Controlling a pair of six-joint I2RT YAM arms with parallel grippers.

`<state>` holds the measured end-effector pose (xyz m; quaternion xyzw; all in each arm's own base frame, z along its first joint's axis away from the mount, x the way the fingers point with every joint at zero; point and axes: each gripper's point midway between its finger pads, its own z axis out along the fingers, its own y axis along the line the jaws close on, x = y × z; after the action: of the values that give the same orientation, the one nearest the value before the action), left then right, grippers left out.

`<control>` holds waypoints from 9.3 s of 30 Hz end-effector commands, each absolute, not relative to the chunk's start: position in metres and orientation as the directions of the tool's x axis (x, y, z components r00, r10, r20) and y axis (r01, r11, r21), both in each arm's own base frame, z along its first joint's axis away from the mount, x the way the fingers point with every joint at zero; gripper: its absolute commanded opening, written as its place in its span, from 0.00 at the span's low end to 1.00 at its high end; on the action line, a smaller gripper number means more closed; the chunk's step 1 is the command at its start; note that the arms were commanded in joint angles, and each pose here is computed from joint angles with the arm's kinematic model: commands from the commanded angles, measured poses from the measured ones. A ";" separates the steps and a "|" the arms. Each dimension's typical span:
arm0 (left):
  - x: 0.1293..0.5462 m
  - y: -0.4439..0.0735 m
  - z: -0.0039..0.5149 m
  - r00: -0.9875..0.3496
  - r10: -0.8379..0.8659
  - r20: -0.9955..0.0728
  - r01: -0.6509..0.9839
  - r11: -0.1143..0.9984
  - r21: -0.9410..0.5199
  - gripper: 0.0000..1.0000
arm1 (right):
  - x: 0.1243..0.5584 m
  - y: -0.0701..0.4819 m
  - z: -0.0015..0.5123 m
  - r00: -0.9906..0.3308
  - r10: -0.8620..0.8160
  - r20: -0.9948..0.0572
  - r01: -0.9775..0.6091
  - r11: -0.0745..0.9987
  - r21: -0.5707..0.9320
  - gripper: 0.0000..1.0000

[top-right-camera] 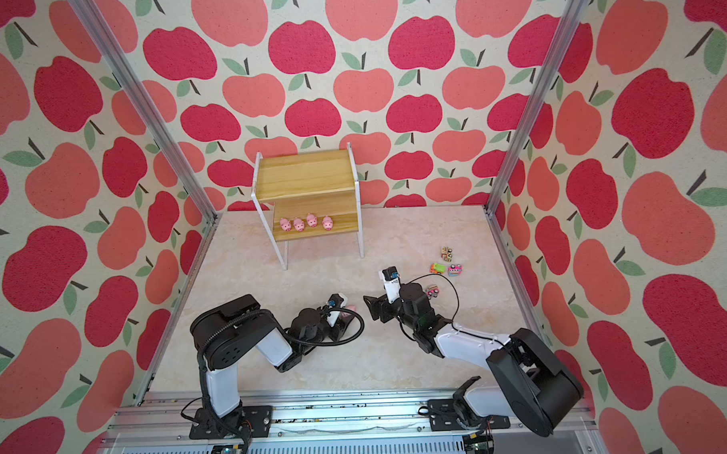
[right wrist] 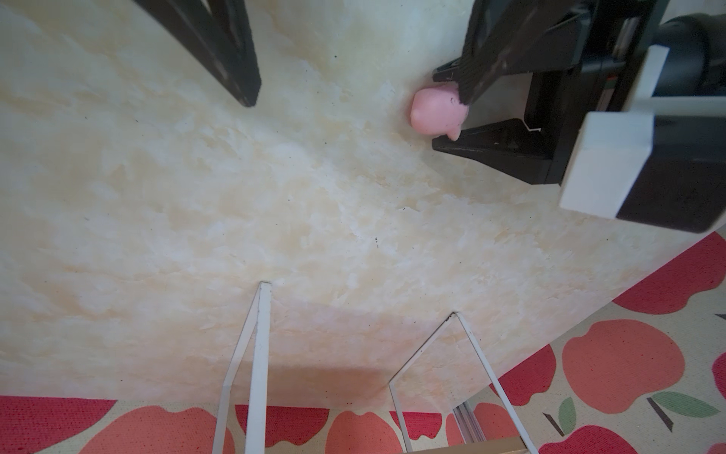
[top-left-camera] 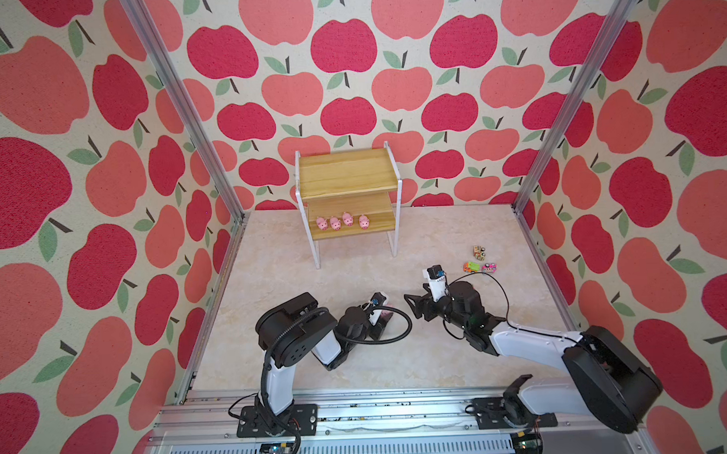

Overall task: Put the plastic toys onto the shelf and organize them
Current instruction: 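Lift the pig with the left gripper off the table, then carry the pig with the left gripper onto the lower shelf, then lower the pig beside the other pigs and open the left gripper, then draw the left gripper back from the shelf while the right gripper rises, then move the right gripper over the toy cars near the table edge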

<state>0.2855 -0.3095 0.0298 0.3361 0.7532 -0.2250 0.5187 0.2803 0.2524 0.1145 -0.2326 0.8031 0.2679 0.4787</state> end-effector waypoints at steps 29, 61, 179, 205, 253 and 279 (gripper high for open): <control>0.263 -0.309 0.031 -0.269 0.308 -0.912 0.740 0.673 0.009 0.34 | 0.281 0.246 0.127 -0.391 -0.090 -0.916 -0.627 0.754 0.194 0.80; 0.244 -0.303 0.030 -0.284 0.340 -0.896 0.756 0.655 0.009 0.43 | 0.283 0.250 0.123 -0.399 -0.097 -0.912 -0.634 0.748 0.198 0.80; 0.515 -0.308 0.207 -0.303 -0.016 -0.953 0.108 0.993 -0.051 0.34 | 0.260 0.240 0.173 -0.230 -0.081 -0.970 -0.673 0.733 0.098 0.80; 0.395 -0.263 0.213 -0.385 0.009 -0.923 0.232 0.969 -0.087 0.84 | 0.261 0.238 0.172 -0.224 -0.094 -0.970 -0.665 0.742 0.082 0.81; 0.301 -0.121 0.110 -0.739 -0.419 -0.528 -0.099 0.842 -0.530 0.68 | 0.456 0.336 0.172 -0.410 0.623 -0.666 -0.255 0.623 0.740 0.59; 0.300 -0.106 0.117 -0.720 -0.441 -0.536 -0.116 0.838 -0.532 0.67 | 0.482 0.339 0.174 -0.388 0.672 -0.631 -0.231 0.592 0.773 0.58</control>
<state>0.3052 -0.1089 0.1199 -0.1600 0.8912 -0.2459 0.3459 0.4665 0.3489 0.1675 0.1293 0.7326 0.4244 0.5162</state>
